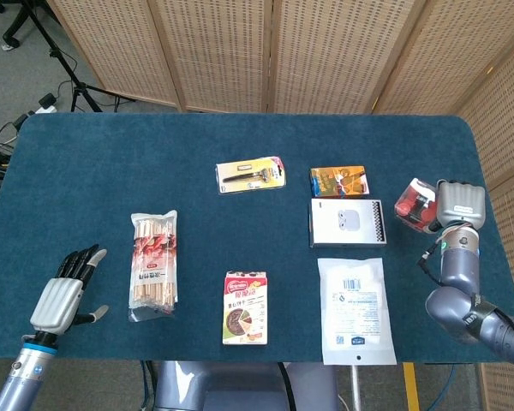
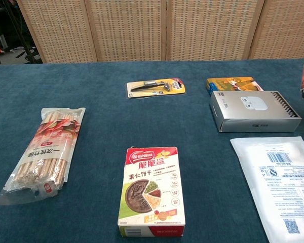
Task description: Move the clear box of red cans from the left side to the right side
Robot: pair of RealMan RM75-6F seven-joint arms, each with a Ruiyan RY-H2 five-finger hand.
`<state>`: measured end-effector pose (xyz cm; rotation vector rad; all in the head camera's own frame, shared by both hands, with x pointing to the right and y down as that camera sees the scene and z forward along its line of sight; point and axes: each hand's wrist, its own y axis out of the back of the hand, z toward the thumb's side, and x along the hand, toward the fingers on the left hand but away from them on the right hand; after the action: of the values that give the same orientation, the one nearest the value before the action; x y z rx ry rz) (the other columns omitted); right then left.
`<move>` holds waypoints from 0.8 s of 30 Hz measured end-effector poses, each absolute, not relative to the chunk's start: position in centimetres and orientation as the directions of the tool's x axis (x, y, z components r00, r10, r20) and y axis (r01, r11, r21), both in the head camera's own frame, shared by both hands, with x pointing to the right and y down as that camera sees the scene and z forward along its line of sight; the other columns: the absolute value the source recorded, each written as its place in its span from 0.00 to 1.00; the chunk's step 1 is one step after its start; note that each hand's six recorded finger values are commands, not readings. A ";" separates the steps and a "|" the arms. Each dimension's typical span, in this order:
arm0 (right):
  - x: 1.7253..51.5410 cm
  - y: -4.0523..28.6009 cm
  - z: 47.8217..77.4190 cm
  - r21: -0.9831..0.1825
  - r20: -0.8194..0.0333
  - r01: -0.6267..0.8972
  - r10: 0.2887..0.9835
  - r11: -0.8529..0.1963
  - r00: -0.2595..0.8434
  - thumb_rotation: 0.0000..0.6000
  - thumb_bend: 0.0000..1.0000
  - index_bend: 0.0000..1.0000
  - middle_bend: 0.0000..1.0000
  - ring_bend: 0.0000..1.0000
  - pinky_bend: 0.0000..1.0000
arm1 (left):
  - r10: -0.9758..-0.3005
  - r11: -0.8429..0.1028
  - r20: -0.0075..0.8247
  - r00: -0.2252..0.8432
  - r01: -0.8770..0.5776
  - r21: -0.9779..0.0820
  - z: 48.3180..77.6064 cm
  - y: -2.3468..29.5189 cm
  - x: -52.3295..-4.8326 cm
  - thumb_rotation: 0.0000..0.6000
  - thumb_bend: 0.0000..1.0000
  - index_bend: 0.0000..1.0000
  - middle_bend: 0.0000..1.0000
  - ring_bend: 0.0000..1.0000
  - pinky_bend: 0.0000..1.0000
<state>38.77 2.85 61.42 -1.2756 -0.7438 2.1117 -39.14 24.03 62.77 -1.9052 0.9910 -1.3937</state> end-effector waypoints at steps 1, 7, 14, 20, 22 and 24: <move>38.9 2.9 61.5 -0.701 -0.595 -0.174 0.701 -0.692 -0.394 1.00 0.20 0.52 0.26 0.26 0.39 | -0.828 -0.561 0.531 0.182 -0.230 -0.796 62.7 24.1 -39.1 1.00 0.18 0.01 0.00 0.00 0.00; 39.6 3.4 62.1 -0.695 -0.605 -0.156 0.689 -0.701 -0.400 1.00 0.20 0.52 0.25 0.26 0.39 | -0.827 -0.561 0.530 0.187 -0.231 -0.795 62.6 24.1 -38.9 1.00 0.18 0.01 0.00 0.00 0.00; 39.5 4.1 63.4 -0.688 -0.628 -0.129 0.676 -0.714 -0.385 1.00 0.19 0.52 0.25 0.26 0.39 | -0.821 -0.569 0.532 0.207 -0.227 -0.790 62.5 24.5 -38.3 1.00 0.18 0.00 0.00 0.00 0.00; 39.2 4.3 64.3 -0.689 -0.639 -0.114 0.674 -0.716 -0.370 1.00 0.20 0.52 0.24 0.25 0.39 | -0.822 -0.567 0.528 0.211 -0.233 -0.790 62.3 24.5 -38.2 1.00 0.18 0.00 0.00 0.00 0.00; 39.0 4.4 64.6 -0.688 -0.645 -0.107 0.672 -0.718 -0.364 1.00 0.19 0.52 0.21 0.20 0.38 | -0.822 -0.567 0.526 0.217 -0.233 -0.790 62.2 24.5 -38.0 1.00 0.18 0.00 0.00 0.00 0.00; 38.9 4.4 64.8 -0.686 -0.649 -0.103 0.670 -0.720 -0.360 1.00 0.17 0.47 0.13 0.11 0.32 | -0.822 -0.567 0.525 0.221 -0.234 -0.789 62.2 24.6 -38.0 1.00 0.18 0.00 0.00 0.00 0.00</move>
<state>38.86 4.43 64.85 -1.3829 -0.7603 2.1139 -37.96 24.56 62.17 -1.9360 0.9709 -1.3532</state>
